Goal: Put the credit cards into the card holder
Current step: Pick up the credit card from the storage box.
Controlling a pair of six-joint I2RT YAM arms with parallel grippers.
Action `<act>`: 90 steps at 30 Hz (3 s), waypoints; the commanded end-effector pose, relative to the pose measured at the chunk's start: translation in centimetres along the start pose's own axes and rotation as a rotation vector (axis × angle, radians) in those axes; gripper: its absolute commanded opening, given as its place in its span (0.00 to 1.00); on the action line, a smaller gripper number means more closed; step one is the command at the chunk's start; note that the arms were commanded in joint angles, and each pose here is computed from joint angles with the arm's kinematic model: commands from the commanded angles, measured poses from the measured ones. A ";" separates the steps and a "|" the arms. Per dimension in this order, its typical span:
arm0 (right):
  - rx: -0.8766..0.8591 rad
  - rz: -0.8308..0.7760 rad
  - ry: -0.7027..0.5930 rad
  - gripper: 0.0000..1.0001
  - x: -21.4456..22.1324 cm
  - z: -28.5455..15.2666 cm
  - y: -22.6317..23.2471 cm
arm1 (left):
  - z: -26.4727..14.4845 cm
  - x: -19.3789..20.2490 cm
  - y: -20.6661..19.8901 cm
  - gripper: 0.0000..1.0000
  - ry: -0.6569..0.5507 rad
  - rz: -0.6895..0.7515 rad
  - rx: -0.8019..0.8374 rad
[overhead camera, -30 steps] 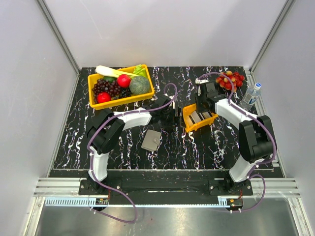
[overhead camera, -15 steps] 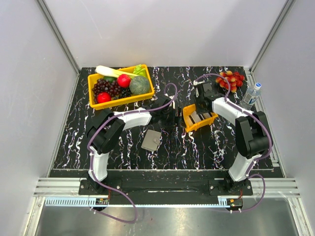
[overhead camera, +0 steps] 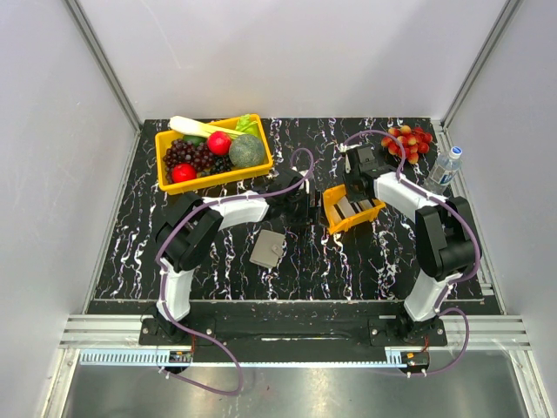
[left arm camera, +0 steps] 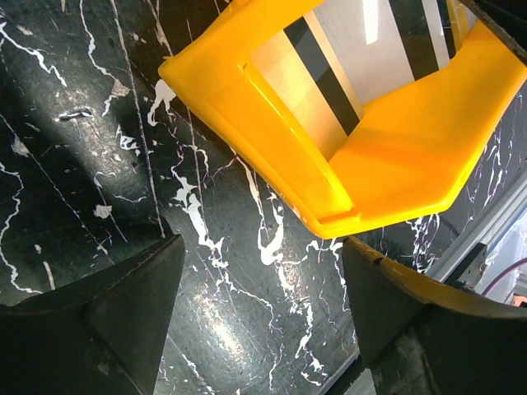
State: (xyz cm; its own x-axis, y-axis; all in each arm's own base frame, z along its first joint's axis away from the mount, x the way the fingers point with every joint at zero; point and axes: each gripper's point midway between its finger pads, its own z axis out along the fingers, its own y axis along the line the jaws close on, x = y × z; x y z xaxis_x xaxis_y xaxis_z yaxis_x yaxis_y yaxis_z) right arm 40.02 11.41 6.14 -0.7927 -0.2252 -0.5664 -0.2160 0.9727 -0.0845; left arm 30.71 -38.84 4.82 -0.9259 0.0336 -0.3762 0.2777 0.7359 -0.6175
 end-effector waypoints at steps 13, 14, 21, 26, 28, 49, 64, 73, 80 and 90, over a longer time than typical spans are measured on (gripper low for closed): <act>-0.176 0.000 -0.075 0.00 -1.6 -2.8 3.3 | -0.1 -1.9 -1.8 0.80 -0.041 0.012 0.064; -0.180 -0.003 -0.067 0.00 -1.4 -2.6 3.4 | 0.0 -1.9 -1.8 0.80 -0.039 0.012 0.066; -0.046 0.007 -0.077 0.17 -2.0 -2.1 1.1 | -0.1 -1.8 -1.7 0.80 -0.039 0.011 0.065; -0.007 0.006 -0.127 0.38 -3.5 -2.7 0.3 | -0.2 -2.0 -1.7 0.80 -0.039 0.013 0.065; -0.003 -0.006 -0.128 0.40 -3.5 -2.7 0.2 | -0.2 -1.9 -1.7 0.80 -0.040 0.012 0.062; -0.108 -0.005 -0.040 0.13 -1.4 -0.8 2.4 | -0.1 -2.3 -1.7 0.80 -0.042 0.009 0.068; -0.272 -0.003 -0.054 0.06 -1.3 -3.3 4.9 | 0.1 -2.2 -1.7 0.80 -0.036 0.003 0.070; -0.234 -0.015 -0.008 0.12 -0.2 -2.4 4.3 | 0.1 -2.2 -1.8 0.80 -0.036 0.002 0.072; -0.150 0.003 -0.073 0.34 -2.4 -2.4 2.9 | 0.1 -2.2 -1.7 0.80 -0.036 0.001 0.071; -0.141 0.001 -0.044 0.36 -1.9 -0.8 3.0 | 0.0 -2.2 -1.7 0.73 -0.036 0.002 0.071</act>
State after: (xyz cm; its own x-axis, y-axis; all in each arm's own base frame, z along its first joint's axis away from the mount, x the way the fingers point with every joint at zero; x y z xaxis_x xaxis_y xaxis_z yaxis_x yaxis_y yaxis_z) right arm 38.69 14.06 6.70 -0.7966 -0.2243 -0.5613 -0.2953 0.9547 0.0376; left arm 30.96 -39.03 4.67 -0.9325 0.0303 -0.3599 0.2676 0.7272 -0.6321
